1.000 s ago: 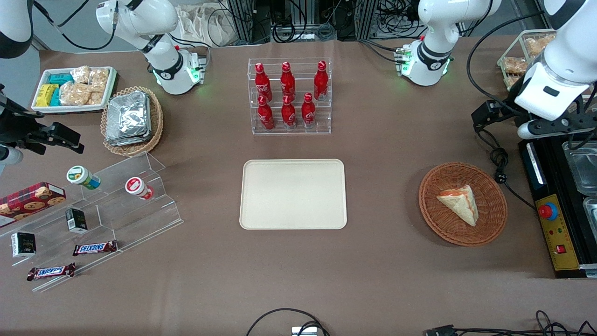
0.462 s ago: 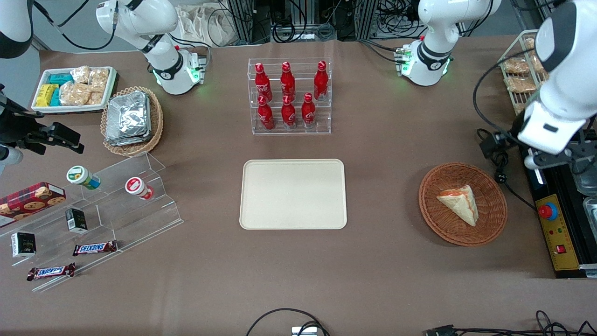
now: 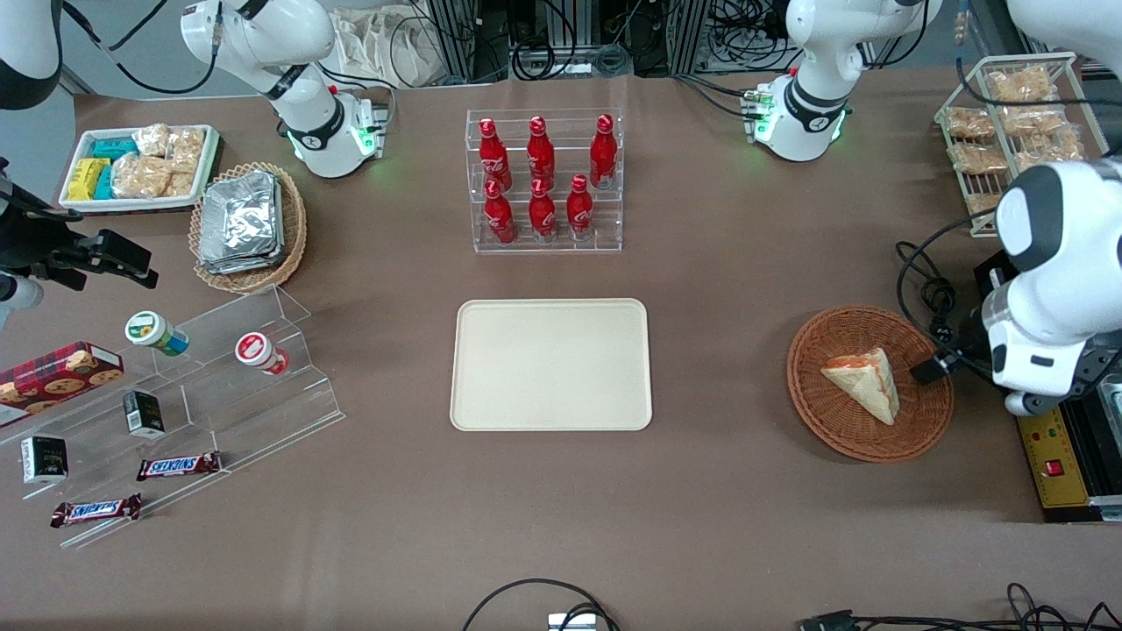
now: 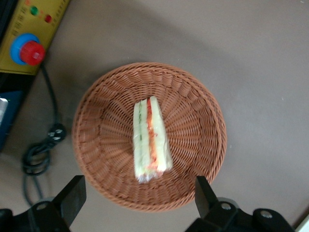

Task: Place sandwich from basket to tray
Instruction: 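Move the left gripper down over the wrapped sandwich in the wicker basket, then close the left gripper on the sandwich's wrapped edge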

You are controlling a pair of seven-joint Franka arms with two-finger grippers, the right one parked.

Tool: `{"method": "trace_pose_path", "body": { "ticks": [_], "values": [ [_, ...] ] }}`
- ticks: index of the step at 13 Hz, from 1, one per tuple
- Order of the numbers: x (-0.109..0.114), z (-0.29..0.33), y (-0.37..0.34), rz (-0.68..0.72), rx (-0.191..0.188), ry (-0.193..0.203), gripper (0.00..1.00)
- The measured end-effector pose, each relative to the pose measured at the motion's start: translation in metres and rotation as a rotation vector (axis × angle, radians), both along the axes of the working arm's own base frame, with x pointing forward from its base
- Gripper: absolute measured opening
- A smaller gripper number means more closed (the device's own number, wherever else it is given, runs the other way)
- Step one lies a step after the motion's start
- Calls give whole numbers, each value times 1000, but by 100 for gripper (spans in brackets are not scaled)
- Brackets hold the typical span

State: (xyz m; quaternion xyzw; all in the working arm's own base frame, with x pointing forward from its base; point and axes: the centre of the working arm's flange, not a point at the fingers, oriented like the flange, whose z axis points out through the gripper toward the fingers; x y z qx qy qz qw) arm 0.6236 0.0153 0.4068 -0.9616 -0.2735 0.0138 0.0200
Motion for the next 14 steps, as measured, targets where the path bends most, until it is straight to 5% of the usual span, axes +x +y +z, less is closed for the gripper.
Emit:
{"method": "trace_pose_path", "body": {
  "ticks": [4, 7, 14],
  "values": [
    [6, -61, -5, 111, -33, 6, 100],
    [-7, -99, -12, 134, -39, -23, 100],
    [-24, -129, -13, 185, -41, -26, 100]
  ]
}}
